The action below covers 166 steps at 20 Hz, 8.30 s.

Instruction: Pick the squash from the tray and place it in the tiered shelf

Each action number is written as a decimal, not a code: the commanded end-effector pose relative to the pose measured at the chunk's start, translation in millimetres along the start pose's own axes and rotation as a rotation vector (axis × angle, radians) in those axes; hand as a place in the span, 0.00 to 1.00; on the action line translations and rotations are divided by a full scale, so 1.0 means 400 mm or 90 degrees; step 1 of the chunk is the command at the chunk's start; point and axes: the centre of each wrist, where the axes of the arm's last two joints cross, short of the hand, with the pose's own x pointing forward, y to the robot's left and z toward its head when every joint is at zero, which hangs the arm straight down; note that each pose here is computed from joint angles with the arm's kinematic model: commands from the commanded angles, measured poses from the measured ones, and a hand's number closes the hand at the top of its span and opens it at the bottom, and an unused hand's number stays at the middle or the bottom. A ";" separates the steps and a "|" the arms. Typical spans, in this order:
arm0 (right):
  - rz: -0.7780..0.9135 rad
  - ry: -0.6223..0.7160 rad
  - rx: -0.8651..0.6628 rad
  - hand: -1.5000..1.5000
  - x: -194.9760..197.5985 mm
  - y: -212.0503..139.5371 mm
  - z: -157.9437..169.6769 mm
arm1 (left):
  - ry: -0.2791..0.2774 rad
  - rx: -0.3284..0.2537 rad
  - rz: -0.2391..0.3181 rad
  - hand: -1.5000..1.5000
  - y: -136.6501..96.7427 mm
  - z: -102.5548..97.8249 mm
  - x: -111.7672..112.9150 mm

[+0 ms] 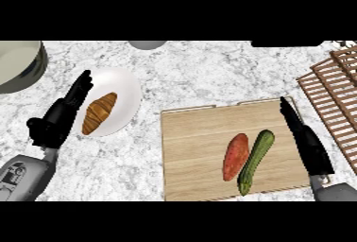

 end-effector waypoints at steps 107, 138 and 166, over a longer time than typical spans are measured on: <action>0.285 0.494 -0.236 1.00 0.157 0.293 0.022 | 0.368 0.089 0.192 0.50 -0.032 0.164 -0.177; 0.339 0.474 -0.828 1.00 0.821 -0.115 -0.286 | 0.380 0.090 0.200 0.50 -0.036 0.155 -0.172; 0.395 0.546 -0.798 1.00 0.653 -0.510 -0.210 | 0.366 0.089 0.202 0.50 -0.044 0.167 -0.199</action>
